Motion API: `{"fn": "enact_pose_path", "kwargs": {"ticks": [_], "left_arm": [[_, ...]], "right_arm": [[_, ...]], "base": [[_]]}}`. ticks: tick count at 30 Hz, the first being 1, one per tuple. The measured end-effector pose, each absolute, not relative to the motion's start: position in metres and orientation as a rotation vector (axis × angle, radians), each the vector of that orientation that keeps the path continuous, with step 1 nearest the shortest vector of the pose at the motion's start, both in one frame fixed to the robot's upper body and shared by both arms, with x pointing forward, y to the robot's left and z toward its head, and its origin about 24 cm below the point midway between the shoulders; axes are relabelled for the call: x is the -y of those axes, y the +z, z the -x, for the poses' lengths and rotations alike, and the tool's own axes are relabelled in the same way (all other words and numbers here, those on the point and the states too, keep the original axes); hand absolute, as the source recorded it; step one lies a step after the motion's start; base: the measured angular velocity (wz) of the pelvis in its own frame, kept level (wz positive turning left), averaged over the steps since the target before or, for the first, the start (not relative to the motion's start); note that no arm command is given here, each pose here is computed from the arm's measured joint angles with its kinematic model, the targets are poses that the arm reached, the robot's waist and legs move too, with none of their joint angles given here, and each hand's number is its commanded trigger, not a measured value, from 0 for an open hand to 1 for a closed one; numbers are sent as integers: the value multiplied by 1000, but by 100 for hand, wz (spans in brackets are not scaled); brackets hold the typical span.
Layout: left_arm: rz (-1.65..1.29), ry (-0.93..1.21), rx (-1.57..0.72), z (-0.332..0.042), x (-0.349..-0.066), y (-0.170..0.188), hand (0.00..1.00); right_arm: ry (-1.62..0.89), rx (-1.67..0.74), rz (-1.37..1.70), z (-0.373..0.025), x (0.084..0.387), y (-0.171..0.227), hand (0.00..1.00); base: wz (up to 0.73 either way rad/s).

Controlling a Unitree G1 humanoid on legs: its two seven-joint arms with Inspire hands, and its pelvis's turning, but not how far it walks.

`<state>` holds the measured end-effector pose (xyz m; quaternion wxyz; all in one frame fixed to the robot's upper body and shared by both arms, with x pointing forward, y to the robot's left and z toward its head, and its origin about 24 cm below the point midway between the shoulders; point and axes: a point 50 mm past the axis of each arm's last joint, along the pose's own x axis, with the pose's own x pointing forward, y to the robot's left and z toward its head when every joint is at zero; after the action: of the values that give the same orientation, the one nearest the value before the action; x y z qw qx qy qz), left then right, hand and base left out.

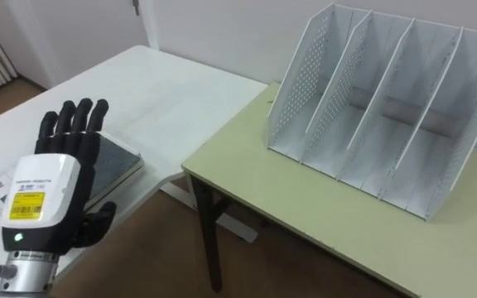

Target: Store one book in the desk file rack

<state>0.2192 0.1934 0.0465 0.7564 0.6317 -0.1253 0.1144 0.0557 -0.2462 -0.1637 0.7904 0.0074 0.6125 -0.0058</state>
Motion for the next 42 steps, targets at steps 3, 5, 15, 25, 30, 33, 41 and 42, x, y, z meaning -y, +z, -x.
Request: {"fn": "enact_pose_path", "kwargs": {"ticks": [3,5,15,25,30,33,41,42], "left_arm": [[-1385,261,251,-218,-197,45,0],[-1390,267,237,-217,-199,44,0],[-1409,270,167,-215,-206,34,0],[-1411,219,-24,-207,-217,12,0],[-1412,172,-139,-203,-221,-5,0],[-1412,155,-185,-201,-222,-12,0],[-1412,124,-235,-199,-224,-17,0],[-1410,122,-246,-199,-224,-18,0]], "right_arm": [[-24,-1326,-29,-54,247,-164,0],[-19,-1327,-33,-53,247,-164,0],[-13,-1327,-37,-54,247,-164,0],[-23,-1335,-33,-56,246,-164,0],[-31,-1326,-25,-58,246,-164,0],[-34,-1327,-22,-58,246,-164,0],[-52,-1329,-16,-58,247,-163,0],[-51,-1322,-15,-60,247,-163,0]], "base": [[0],[-4],[-3],[0],[0],[0],[-1],[0]]}}
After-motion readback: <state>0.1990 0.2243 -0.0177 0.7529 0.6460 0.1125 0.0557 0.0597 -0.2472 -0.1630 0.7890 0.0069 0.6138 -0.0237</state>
